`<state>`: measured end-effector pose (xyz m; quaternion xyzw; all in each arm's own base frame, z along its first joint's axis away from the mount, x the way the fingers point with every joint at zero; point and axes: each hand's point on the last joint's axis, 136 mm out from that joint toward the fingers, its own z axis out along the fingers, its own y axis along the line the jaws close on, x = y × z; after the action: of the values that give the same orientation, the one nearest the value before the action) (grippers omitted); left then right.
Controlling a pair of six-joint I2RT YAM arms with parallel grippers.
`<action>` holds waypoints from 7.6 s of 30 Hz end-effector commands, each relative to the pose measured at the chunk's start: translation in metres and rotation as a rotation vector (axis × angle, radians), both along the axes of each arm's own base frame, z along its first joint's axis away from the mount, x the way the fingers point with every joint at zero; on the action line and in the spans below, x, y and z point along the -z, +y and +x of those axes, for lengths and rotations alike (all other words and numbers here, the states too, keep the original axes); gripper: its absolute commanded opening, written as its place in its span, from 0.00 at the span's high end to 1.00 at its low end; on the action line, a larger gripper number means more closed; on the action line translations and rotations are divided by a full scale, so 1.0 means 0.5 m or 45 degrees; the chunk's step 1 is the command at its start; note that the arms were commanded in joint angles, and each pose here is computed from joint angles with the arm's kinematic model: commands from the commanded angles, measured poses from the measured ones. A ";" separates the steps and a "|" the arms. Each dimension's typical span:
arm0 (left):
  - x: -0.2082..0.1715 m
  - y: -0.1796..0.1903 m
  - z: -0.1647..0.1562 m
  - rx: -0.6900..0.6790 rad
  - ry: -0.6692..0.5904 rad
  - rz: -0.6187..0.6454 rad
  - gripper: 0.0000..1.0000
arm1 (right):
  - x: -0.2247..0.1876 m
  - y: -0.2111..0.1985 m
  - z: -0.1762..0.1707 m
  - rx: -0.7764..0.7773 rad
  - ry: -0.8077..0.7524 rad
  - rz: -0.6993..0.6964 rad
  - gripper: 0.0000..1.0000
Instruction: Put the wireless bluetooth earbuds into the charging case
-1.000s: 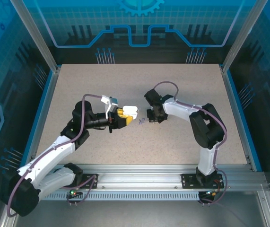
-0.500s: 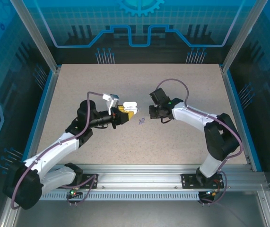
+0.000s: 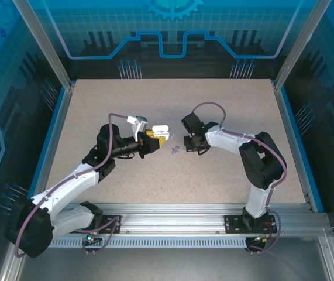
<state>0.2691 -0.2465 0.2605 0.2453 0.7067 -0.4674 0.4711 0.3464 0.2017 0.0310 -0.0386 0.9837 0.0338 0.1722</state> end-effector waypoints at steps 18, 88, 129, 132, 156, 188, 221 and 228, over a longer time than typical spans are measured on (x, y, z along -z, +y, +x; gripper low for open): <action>-0.005 0.006 0.001 -0.012 -0.020 0.010 0.84 | -0.005 0.020 -0.022 -0.052 0.051 0.059 0.47; -0.018 0.001 -0.003 0.017 -0.032 0.010 0.84 | -0.059 0.004 -0.016 -0.342 0.024 0.088 0.58; -0.014 -0.002 -0.002 0.028 -0.016 0.018 0.84 | 0.028 0.017 -0.032 -0.389 0.177 0.033 0.59; -0.016 -0.002 -0.003 0.027 -0.019 0.019 0.84 | 0.033 0.016 -0.032 -0.380 0.195 0.061 0.59; -0.016 -0.002 -0.002 0.027 -0.016 0.019 0.84 | 0.046 -0.015 -0.029 -0.340 0.173 -0.067 0.79; 0.105 -0.067 0.060 0.036 0.325 0.032 0.86 | -0.341 0.013 -0.041 -0.367 -0.488 -0.008 0.84; -0.056 -0.089 0.041 -0.008 -0.042 -0.010 0.85 | -0.597 0.084 -0.108 -0.363 -0.896 -0.272 0.84; -0.084 -0.091 0.044 -0.017 -0.070 -0.046 0.85 | -0.594 0.093 -0.105 -0.368 -0.891 -0.297 0.84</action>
<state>0.2928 -0.2908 0.2692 0.2363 0.7178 -0.4649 0.4613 0.2945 0.2480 0.3173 -0.2164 0.8500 -0.0662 0.4757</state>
